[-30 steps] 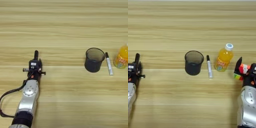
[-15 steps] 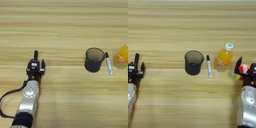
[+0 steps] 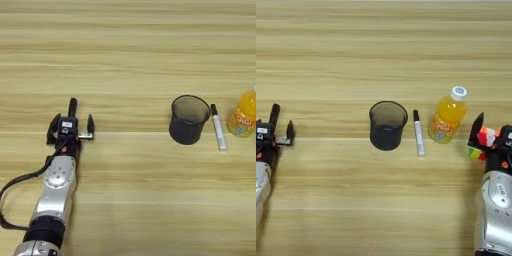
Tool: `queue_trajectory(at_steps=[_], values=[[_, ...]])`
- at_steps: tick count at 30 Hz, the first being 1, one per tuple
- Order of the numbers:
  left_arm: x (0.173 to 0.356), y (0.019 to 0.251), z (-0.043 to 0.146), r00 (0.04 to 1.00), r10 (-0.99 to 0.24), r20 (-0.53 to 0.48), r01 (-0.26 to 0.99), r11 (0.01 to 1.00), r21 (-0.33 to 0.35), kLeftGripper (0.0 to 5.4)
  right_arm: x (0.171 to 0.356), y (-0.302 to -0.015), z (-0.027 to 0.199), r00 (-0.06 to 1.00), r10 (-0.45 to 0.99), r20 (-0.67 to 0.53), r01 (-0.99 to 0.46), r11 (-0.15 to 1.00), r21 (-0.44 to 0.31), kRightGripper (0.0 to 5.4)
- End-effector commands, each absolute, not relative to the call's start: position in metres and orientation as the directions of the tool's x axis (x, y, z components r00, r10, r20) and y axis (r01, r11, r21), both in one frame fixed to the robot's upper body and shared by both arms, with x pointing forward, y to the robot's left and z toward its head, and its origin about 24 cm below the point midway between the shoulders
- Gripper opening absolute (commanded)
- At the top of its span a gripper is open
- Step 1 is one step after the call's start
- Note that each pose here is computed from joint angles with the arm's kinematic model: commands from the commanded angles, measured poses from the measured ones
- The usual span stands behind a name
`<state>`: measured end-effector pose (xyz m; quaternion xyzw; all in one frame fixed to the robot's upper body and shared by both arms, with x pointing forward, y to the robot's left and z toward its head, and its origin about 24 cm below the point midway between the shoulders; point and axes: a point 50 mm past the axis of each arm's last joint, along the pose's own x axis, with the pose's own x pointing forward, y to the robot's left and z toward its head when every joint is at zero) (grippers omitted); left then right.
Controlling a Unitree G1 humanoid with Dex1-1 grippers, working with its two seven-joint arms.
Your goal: Move the objects on the table
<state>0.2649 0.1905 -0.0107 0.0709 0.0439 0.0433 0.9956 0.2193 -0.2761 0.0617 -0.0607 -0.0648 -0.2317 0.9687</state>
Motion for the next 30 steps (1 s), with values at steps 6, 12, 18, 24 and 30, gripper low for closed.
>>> queue_trajectory(at_steps=[6,12,18,24,30], values=[[0.277,0.204,0.007,0.996,0.087,-0.015,-0.085,0.989,0.12,5.36,0.218,-0.274,0.062,0.898,-0.417,0.143,0.433,0.895,-0.104,5.4],[0.277,0.205,0.02,0.996,0.052,0.071,-0.059,0.993,0.102,5.36,0.218,-0.274,0.062,0.901,-0.409,0.141,0.425,0.899,-0.108,5.4],[0.275,0.201,0.026,0.991,-0.004,0.131,-0.01,0.995,0.103,5.36,0.217,-0.274,0.061,0.905,-0.403,0.137,0.418,0.901,-0.112,5.4],[0.274,0.209,0.025,0.99,-0.012,0.138,-0.002,0.995,0.103,5.36,0.204,-0.274,0.065,0.945,-0.311,0.101,0.324,0.934,-0.152,5.4],[0.275,0.211,0.023,0.991,-0.007,0.134,-0.006,0.995,0.097,5.36,0.192,-0.264,0.079,0.98,-0.185,0.073,0.196,0.963,-0.184,5.4]])
